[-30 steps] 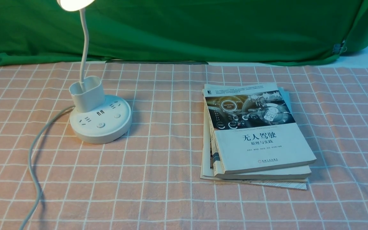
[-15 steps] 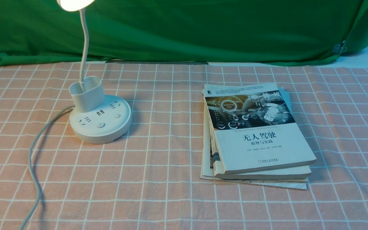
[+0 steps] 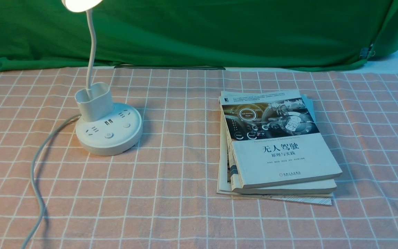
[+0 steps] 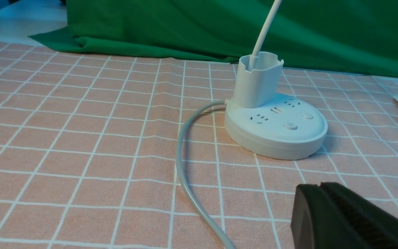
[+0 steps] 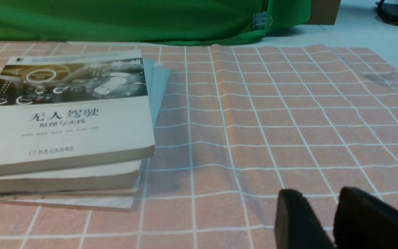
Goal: Turn on the table lamp on the pink coffee tablecloth with your hand.
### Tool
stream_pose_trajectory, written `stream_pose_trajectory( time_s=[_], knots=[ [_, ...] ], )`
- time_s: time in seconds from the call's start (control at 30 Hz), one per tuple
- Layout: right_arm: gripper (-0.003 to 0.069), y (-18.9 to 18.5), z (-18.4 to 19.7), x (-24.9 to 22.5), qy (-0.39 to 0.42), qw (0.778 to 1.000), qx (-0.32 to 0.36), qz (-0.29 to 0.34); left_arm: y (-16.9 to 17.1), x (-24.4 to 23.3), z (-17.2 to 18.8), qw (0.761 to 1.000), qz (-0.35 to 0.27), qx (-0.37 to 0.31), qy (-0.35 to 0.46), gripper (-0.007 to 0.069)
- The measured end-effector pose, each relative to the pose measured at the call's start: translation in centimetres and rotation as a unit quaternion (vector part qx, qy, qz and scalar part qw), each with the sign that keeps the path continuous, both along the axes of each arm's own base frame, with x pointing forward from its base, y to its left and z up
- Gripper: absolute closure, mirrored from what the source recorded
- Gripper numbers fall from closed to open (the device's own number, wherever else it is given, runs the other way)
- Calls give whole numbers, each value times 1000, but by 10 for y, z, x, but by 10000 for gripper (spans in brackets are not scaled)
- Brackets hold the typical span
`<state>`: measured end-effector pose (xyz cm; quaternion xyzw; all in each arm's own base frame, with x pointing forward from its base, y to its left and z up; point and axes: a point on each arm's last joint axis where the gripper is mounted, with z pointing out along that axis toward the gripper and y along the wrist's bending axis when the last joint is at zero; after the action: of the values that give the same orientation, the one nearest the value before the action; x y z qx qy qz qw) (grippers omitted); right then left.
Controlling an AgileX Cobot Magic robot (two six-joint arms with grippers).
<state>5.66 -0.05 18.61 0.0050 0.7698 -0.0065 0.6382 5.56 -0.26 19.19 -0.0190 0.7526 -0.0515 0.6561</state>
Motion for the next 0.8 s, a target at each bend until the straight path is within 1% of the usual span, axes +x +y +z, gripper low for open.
stream_pose_trajectory(
  time_s=[0.17,0.6,0.8],
  knots=[
    [421,0,0,0,0,1000,0,0,0,0,0,1000,0,1,1,603],
    [421,0,0,0,0,1000,0,0,0,2,-6,999,0,5,38,603],
    [421,0,0,0,0,1000,0,0,0,2,-6,999,0,5,39,603]
  ],
)
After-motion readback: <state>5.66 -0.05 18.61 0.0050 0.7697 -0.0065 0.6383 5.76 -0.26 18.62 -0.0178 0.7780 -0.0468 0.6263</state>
